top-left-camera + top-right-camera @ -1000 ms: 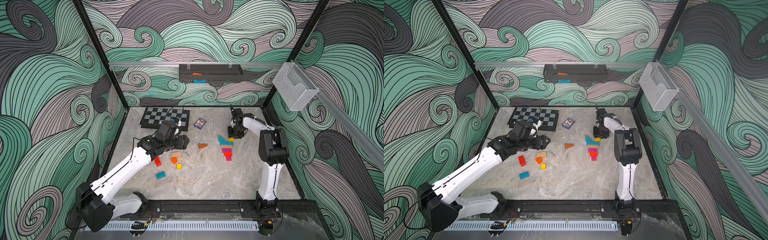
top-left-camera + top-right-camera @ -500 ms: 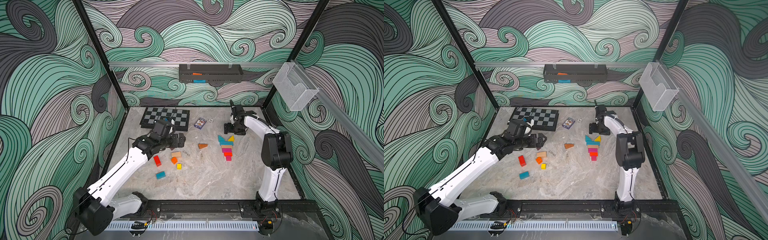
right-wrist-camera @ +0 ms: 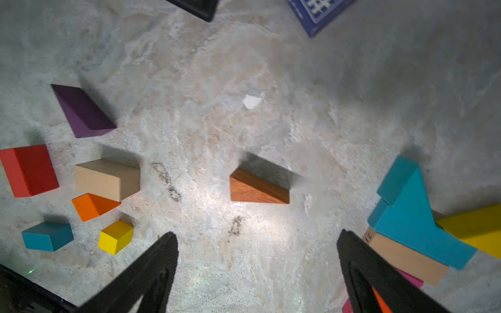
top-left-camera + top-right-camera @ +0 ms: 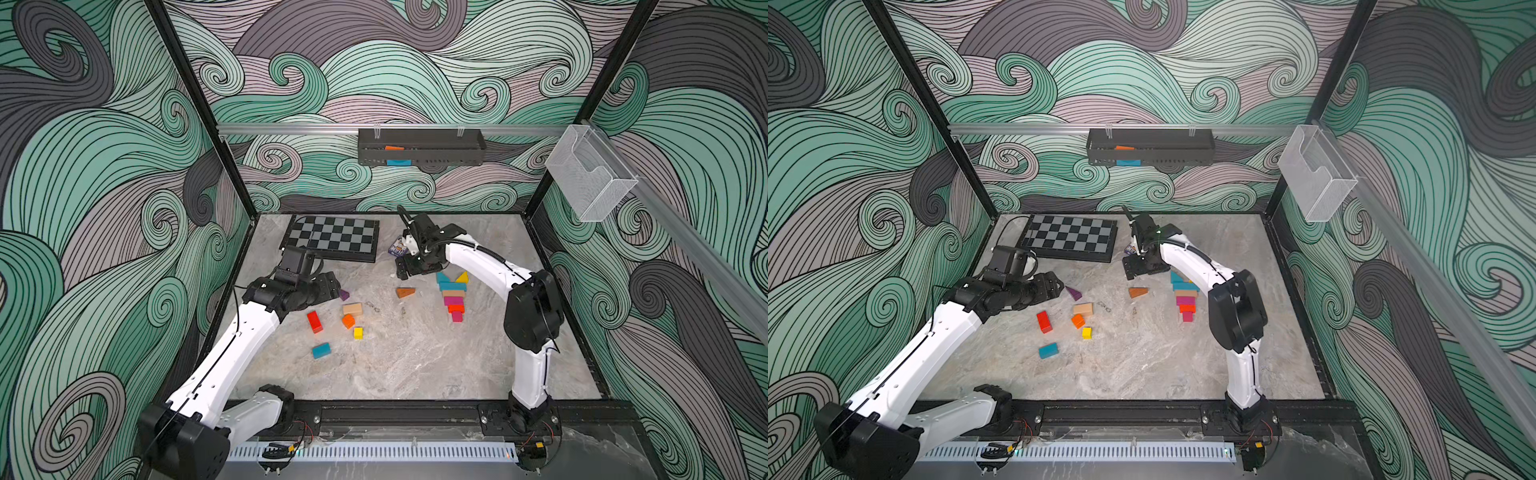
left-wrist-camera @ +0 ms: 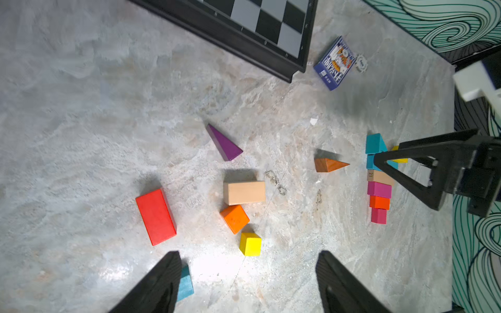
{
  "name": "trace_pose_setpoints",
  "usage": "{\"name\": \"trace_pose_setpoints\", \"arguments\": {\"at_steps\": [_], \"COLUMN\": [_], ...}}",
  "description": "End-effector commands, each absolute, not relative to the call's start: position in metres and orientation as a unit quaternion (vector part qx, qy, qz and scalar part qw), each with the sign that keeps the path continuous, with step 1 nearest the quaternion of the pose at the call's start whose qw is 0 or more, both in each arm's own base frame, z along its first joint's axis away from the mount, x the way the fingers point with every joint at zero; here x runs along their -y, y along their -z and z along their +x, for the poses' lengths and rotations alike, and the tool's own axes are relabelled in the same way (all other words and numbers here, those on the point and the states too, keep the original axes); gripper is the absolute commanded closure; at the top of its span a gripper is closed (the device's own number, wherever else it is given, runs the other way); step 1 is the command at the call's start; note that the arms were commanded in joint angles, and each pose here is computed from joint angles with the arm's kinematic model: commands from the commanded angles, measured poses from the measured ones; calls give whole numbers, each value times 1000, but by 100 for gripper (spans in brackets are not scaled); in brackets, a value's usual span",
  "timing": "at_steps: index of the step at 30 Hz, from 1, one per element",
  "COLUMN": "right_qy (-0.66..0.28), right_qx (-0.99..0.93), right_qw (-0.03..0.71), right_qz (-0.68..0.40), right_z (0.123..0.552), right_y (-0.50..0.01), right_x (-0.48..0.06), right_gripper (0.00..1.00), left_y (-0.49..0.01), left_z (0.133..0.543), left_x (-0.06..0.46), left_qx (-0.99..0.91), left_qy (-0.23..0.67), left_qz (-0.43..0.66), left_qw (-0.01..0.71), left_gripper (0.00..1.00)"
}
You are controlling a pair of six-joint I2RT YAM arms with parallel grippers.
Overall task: Assemble a carrot with building blocks
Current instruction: Move the building block to the center of the board.
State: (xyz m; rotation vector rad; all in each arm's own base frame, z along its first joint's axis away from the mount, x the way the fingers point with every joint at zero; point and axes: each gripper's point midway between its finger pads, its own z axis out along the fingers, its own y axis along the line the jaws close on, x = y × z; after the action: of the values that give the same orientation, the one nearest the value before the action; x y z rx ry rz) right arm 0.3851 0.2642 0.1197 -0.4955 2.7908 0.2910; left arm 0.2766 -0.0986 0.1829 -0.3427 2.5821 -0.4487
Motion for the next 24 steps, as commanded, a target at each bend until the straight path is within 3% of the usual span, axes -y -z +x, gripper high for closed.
{"name": "trace_pose_setpoints", "arguments": {"at_steps": [1,8,11,24], "right_qy": [-108,-90,-81,-83], "right_qx": [-967,-965,-964,-962], "right_qw": [132,119,113,104], "right_qz": [-191,-217,-229,-240], "right_z": [377,372,368,358], "right_y": [-119,-101,-94,-91], "right_x": [-278,-283,-284,-283], "right_gripper": [18,39,40,37], "left_y": [-157,-125,-103,-61], "left_z": [274,308,318,368], "left_x": [95,102,107,105], "left_qx": [-954,-955,-960,-961], "left_qy": [169,178,174,146], "left_qz": [-163,-187,-196,-209], "left_qw": [186,144,102,106], "left_gripper": [29,30,30,30]}}
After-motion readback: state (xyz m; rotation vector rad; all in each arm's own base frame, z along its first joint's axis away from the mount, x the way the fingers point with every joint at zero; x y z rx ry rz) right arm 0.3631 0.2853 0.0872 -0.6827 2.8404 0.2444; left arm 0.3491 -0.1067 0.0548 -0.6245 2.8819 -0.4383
